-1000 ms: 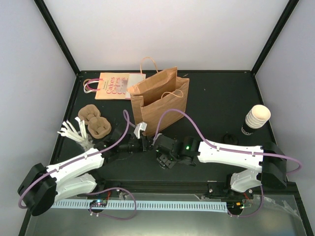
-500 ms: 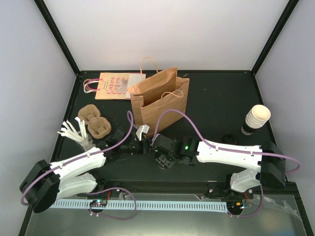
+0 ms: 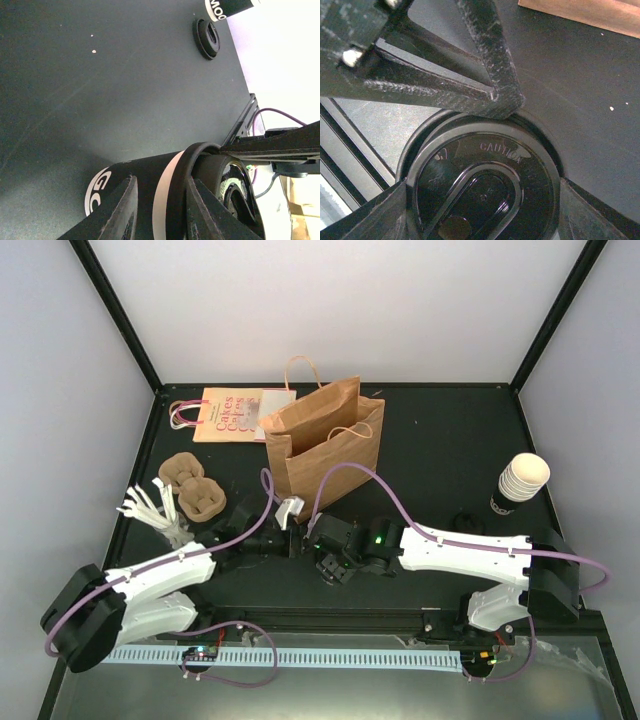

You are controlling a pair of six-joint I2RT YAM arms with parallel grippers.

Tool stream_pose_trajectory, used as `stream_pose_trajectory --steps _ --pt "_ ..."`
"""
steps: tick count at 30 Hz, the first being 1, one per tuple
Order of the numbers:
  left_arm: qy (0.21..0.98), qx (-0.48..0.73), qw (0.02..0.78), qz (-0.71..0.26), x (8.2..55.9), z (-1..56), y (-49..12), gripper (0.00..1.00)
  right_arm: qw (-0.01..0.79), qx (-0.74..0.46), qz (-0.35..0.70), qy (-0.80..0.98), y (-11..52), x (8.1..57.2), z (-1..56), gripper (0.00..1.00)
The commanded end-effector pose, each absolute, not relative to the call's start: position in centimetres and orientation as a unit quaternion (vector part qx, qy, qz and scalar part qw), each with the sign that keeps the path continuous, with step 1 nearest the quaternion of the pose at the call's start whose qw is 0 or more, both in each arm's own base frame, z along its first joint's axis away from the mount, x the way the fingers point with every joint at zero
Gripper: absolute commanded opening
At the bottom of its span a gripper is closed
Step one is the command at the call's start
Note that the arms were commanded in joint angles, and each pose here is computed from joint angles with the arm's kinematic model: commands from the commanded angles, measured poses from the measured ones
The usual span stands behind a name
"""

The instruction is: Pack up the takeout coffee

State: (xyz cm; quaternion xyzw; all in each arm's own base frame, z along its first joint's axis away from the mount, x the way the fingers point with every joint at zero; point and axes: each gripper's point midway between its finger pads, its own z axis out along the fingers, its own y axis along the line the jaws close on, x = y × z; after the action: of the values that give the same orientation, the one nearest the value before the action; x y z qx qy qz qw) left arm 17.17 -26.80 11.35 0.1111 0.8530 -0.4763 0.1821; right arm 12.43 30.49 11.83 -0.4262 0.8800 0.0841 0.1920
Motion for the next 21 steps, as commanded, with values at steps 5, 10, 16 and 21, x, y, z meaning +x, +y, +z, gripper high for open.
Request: stream_pose_trajectory --steps 5,10,16,21 --pt "0.88 0.134 0.125 -0.438 15.3 6.6 -25.9 0.29 -0.003 -0.447 0.072 0.892 26.7 5.8 5.7 0.69" --pt "0.883 0.119 0.105 -0.441 14.6 5.5 -25.7 0.29 -0.01 -0.444 0.066 0.894 26.4 5.7 5.4 0.69" --pt "0.878 0.094 0.103 -0.457 13.9 4.3 -25.1 0.28 -0.017 -0.437 0.052 0.898 25.8 5.8 5.2 0.69" --pt "0.883 0.08 0.093 -0.454 13.0 2.8 -24.6 0.28 -0.024 -0.435 0.049 0.899 25.7 5.6 4.8 0.69"
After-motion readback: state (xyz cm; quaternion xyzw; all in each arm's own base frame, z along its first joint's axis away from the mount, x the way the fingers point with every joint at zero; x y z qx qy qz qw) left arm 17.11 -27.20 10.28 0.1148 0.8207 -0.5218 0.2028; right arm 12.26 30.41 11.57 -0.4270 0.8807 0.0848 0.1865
